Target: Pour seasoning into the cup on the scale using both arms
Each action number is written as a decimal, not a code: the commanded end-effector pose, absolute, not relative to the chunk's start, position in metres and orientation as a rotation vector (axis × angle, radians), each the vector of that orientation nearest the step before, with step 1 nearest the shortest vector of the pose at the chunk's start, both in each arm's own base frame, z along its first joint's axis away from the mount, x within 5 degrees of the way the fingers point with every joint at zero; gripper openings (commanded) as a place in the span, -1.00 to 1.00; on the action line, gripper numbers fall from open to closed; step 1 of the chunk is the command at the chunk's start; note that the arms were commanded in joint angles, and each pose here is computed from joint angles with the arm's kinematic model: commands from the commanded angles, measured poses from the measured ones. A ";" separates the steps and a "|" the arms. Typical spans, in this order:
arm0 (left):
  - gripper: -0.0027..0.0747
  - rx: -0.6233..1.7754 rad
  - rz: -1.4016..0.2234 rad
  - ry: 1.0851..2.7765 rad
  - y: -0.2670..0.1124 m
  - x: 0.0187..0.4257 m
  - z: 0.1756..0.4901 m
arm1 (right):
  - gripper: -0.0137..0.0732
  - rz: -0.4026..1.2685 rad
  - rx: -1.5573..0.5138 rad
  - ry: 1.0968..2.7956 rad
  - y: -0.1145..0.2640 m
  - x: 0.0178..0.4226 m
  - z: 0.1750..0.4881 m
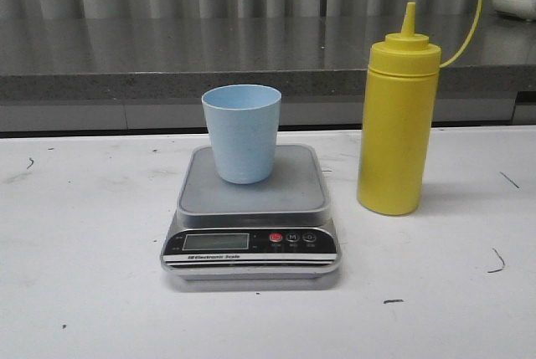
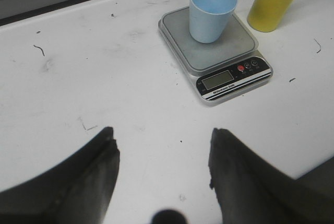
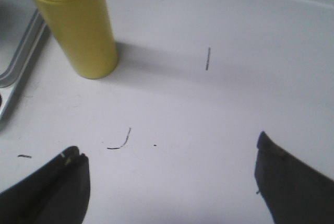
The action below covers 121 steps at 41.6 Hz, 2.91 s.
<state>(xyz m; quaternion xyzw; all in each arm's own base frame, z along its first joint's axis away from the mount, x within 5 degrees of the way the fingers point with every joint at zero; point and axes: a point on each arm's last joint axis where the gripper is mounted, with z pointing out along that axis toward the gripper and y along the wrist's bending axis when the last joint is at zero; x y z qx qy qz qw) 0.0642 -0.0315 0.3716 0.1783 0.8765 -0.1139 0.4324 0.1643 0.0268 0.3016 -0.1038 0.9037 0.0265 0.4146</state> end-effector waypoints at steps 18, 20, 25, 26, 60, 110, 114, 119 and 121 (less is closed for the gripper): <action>0.08 0.421 -0.318 2.101 -0.033 0.066 0.383 | 0.82 0.203 -0.339 2.131 0.069 0.215 0.275; 0.08 0.421 -0.318 2.101 -0.033 0.066 0.383 | 0.82 0.210 -0.346 2.087 0.074 0.217 0.268; 0.07 0.421 -0.318 2.101 -0.033 0.066 0.383 | 0.82 0.227 -0.365 2.011 0.085 0.219 0.244; 0.07 0.421 -0.318 2.101 -0.033 0.066 0.383 | 0.82 0.229 -0.363 1.991 0.086 0.219 0.240; 0.07 0.421 -0.318 2.101 -0.033 0.066 0.383 | 0.82 0.249 -0.147 1.741 0.097 0.270 0.165; 0.07 0.421 -0.318 2.101 -0.033 0.066 0.383 | 0.15 0.226 -0.233 1.825 0.108 0.290 0.198; 0.07 0.421 -0.318 2.101 -0.033 0.066 0.383 | 0.15 0.186 -0.333 1.857 0.108 0.283 0.222; 0.07 0.421 -0.318 2.101 -0.033 0.066 0.383 | 0.15 0.143 -0.483 1.913 0.110 0.277 0.257; 0.07 0.421 -0.318 2.101 -0.033 0.066 0.383 | 0.15 0.131 -0.542 1.932 0.111 0.277 0.272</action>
